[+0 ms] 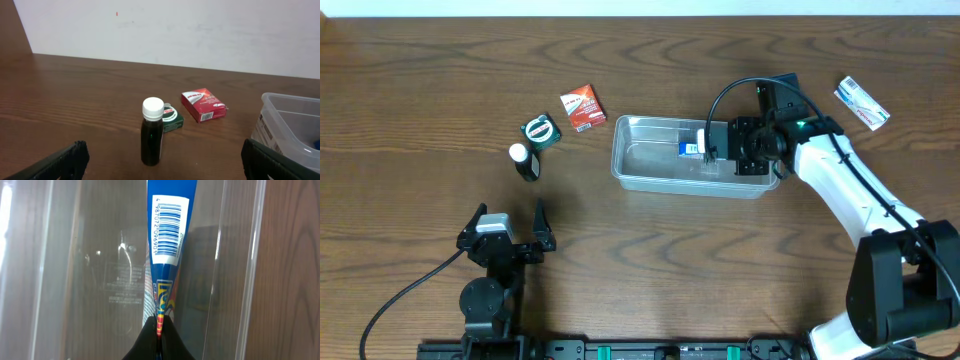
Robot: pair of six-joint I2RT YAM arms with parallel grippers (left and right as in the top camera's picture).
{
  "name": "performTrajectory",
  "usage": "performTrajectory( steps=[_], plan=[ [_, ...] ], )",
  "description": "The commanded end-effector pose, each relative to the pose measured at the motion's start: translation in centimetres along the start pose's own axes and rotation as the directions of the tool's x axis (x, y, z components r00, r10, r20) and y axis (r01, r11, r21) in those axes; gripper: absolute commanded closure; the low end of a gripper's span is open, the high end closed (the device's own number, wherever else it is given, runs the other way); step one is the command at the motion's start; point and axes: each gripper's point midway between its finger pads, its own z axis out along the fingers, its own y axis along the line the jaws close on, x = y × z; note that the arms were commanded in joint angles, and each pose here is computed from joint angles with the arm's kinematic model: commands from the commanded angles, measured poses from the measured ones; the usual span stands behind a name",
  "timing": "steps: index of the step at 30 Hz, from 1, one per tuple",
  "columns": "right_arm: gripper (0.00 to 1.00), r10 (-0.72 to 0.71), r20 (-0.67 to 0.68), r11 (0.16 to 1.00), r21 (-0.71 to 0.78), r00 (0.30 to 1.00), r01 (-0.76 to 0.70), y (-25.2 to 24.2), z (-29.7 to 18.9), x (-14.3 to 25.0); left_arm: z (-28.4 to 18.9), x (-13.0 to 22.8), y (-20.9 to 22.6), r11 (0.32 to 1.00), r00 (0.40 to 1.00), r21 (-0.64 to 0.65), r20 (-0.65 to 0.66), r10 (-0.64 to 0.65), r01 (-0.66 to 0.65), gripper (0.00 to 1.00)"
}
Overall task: Pack container
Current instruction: 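Lower the blue box into the container and open right gripper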
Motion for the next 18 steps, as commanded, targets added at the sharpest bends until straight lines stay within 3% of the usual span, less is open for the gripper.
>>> performTrajectory(
  steps=[1,18],
  plan=[
    [0.99,0.057,0.007,0.998,0.011,0.998,-0.057,-0.6,0.3,0.2,0.1,1.6,0.4,1.000,0.999,-0.019,-0.048,0.010,-0.011,0.02],
    [0.99,0.087,-0.034,0.995,0.046,0.996,-0.085,-1.5,-0.1,1.8,0.1,1.6,0.4,1.000,0.999,-0.019,-0.048,0.010,-0.011,0.02]
  ],
)
